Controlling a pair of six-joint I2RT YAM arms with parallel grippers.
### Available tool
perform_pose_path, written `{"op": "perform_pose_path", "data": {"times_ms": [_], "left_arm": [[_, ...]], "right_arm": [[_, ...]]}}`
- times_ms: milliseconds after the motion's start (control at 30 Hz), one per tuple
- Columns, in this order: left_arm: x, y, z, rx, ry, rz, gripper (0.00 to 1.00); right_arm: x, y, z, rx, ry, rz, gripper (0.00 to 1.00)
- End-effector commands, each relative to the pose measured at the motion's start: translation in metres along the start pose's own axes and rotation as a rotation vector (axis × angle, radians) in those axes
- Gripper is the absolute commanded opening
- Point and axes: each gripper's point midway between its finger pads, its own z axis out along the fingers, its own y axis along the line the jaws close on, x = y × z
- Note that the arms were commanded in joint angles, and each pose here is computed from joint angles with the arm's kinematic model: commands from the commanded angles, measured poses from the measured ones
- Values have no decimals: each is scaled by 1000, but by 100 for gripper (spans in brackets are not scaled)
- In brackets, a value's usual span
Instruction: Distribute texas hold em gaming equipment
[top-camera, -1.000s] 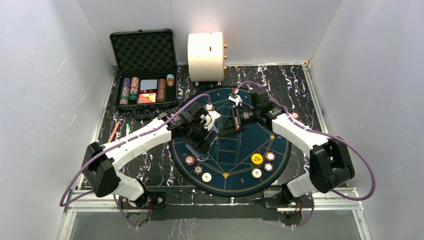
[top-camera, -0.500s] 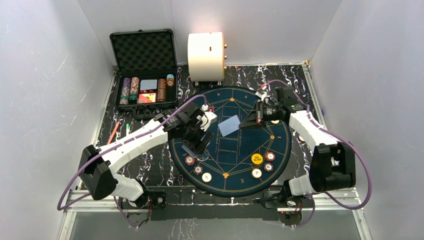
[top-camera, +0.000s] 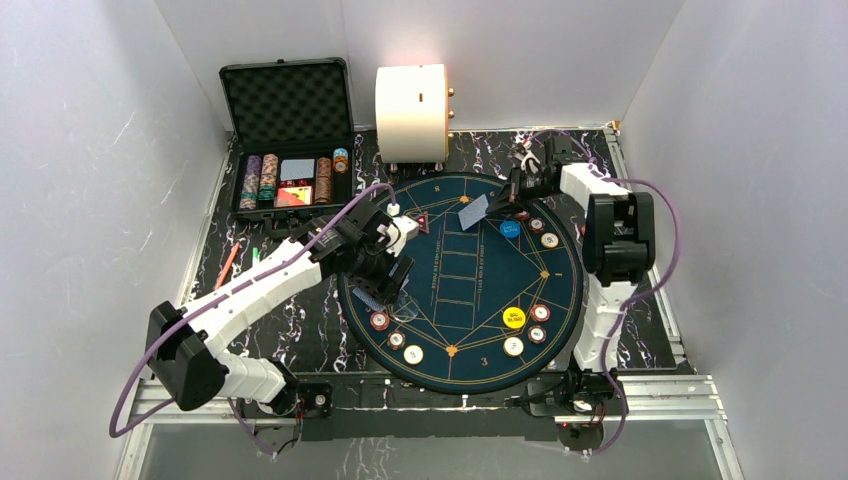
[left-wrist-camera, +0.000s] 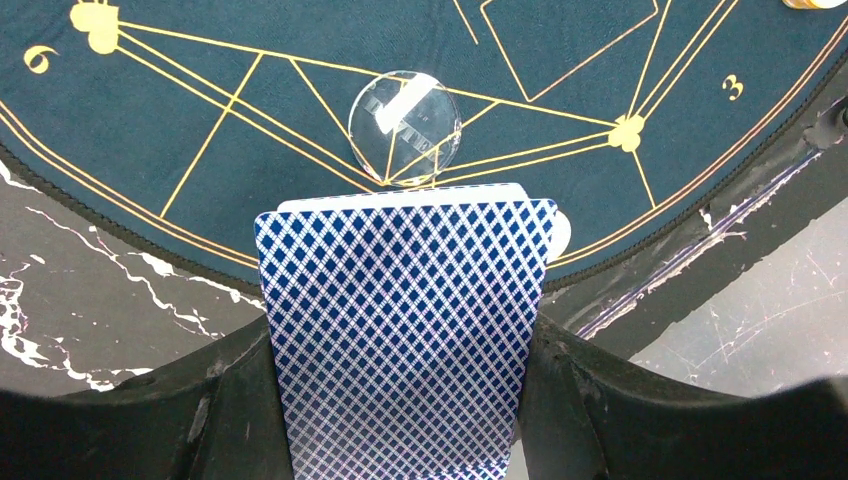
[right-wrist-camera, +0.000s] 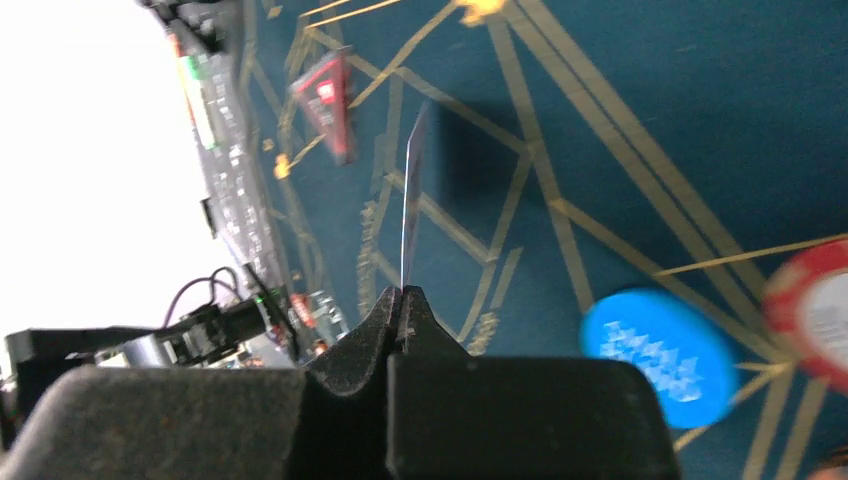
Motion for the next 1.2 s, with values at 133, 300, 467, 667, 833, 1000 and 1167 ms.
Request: {"op": "perform_pose_path", "data": {"times_ms": [133, 300, 467, 667, 833, 1000, 1167], "left_arm": [[2, -5, -11, 31, -9, 34, 0], [0, -7, -9, 39, -5, 33, 0], [-1, -9, -6, 51, 9, 21, 0], [-2, -7, -1, 41, 23, 19, 0], [-8, -3, 4, 21, 42, 51, 0], [-20, -4, 7, 9, 41, 77, 0], [-29, -9, 7, 3, 37, 83, 0]], "right_arm": [[-26, -69, -2, 145, 81, 47, 0], [-40, -89, 1, 222, 81, 23, 1], [-51, -95, 7, 224, 70, 1, 11], [-79, -83, -13, 310, -12, -13, 37], [-86, -16, -65, 467, -138, -71, 74], [-11, 62, -44, 298, -176, -166, 97], [86, 132, -15, -116, -68, -220, 98]]}}
